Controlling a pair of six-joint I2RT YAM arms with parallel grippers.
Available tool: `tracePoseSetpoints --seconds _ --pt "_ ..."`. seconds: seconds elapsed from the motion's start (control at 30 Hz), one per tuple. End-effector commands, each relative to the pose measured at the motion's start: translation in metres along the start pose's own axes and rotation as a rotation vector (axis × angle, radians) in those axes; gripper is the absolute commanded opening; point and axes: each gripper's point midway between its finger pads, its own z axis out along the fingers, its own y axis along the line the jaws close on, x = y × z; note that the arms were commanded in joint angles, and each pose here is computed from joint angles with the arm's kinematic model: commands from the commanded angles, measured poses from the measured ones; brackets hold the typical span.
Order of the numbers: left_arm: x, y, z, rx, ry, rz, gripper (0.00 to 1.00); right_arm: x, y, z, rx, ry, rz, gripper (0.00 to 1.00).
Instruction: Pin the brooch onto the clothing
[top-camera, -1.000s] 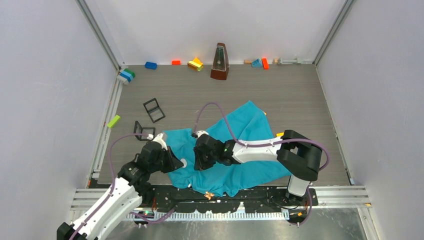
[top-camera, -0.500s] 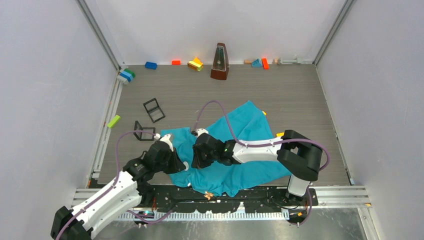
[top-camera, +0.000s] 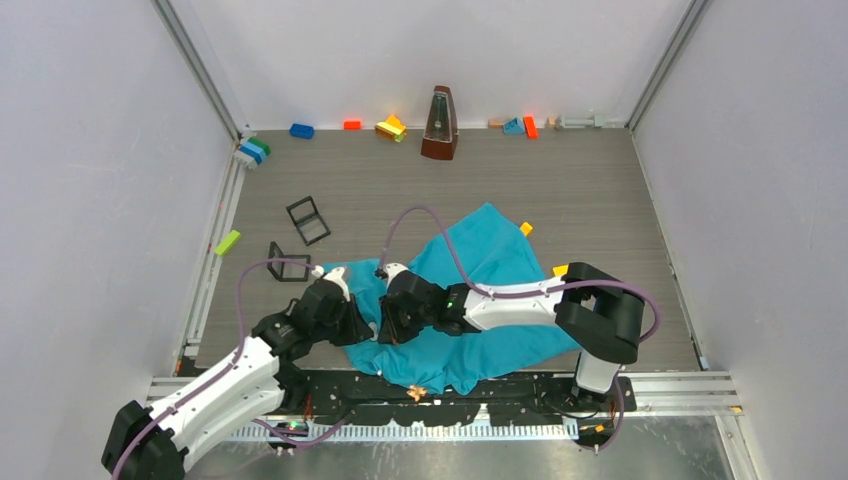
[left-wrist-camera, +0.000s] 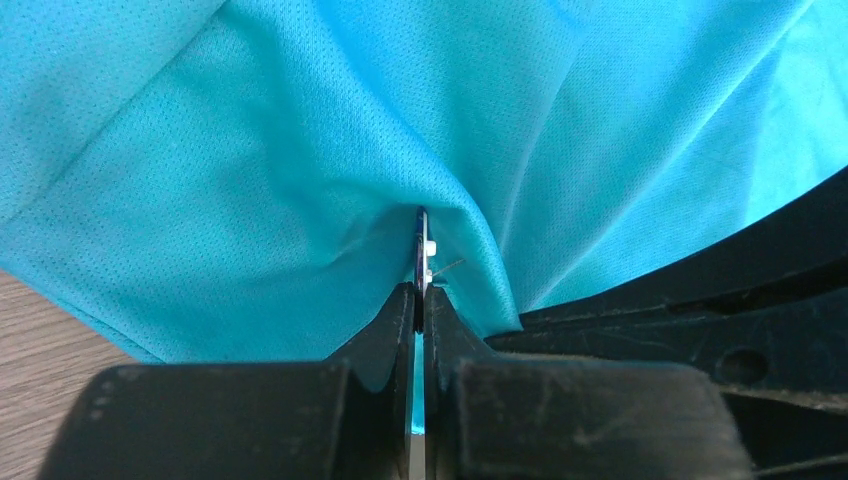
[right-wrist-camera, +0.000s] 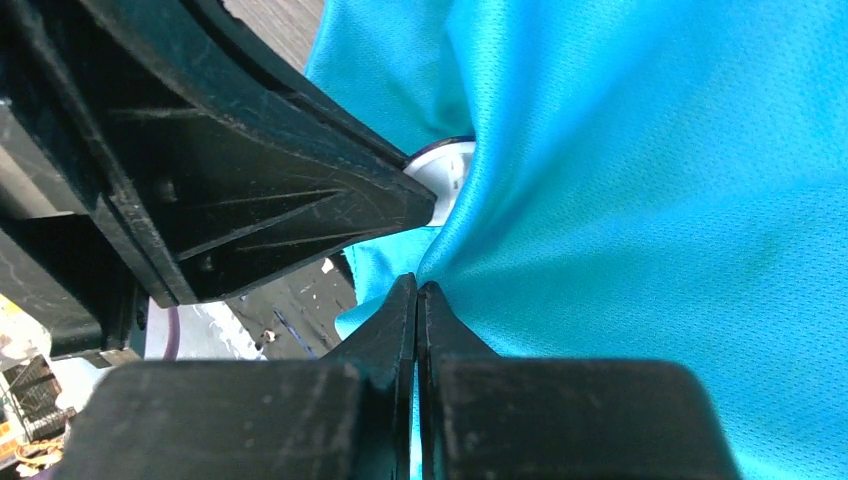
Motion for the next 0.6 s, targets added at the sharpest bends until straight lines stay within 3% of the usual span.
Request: tracePoseSetpoints --seconds 0.0,0.57 --pt "-0.014 -0.011 -0.002 0.045 -0.067 0.011 0.0 -0.013 0.03 0.0 -0.088 -0.025 -0.05 0.01" --pt "-0.026 -0.026 -0.009 0.166 -0.186 -0.089 0.0 0.014 0.027 0.012 -0.114 0.084 -0.048 0.0"
